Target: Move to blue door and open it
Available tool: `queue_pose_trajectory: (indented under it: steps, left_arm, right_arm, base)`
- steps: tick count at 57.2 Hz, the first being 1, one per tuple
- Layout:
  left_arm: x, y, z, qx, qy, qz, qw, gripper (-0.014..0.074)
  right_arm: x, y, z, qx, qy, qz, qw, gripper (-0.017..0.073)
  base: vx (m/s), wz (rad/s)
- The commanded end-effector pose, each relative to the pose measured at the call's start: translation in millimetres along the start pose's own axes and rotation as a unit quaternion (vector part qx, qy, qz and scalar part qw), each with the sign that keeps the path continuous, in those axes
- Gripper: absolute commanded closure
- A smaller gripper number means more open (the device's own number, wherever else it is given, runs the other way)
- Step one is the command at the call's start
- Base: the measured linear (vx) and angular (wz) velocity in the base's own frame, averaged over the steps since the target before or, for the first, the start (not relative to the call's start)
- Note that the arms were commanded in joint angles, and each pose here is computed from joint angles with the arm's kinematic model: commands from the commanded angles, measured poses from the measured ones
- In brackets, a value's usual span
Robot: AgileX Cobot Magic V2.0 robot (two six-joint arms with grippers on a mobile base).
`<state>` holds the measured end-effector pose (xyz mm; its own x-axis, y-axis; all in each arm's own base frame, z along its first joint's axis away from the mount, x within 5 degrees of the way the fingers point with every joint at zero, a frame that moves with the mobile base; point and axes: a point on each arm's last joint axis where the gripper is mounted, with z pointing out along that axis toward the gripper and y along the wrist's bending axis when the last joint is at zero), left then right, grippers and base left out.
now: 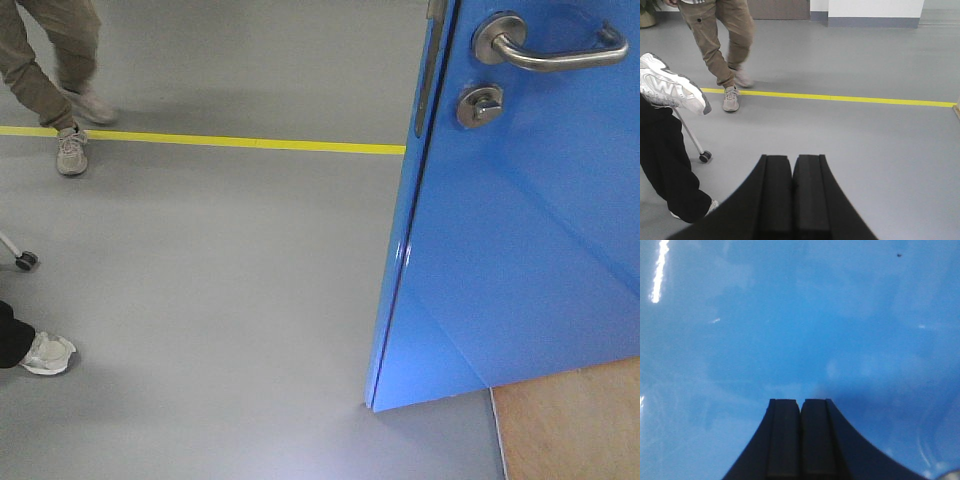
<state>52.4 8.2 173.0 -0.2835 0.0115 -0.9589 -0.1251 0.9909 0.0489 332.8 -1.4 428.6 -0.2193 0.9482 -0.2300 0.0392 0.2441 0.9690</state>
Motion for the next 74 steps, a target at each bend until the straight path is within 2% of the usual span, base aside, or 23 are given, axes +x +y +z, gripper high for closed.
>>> queue_pose_trajectory:
  steps: [1,74]
  left_arm:
    - [-16.1,-0.1,-4.4,0.004,-0.06,-0.004,0.998,0.0521]
    - [-16.1,-0.1,-4.4,0.004,-0.06,-0.004,0.998,0.0521]
  right_arm:
    - [-5.0,22.9,-13.9,-0.038,-0.025,-0.004,0.999,0.0551]
    - [-5.1,22.9,-13.9,-0.038,-0.026,-0.003,0.999,0.0551]
  base:
    - [0.11,0.0]
    - [0.08,0.02]
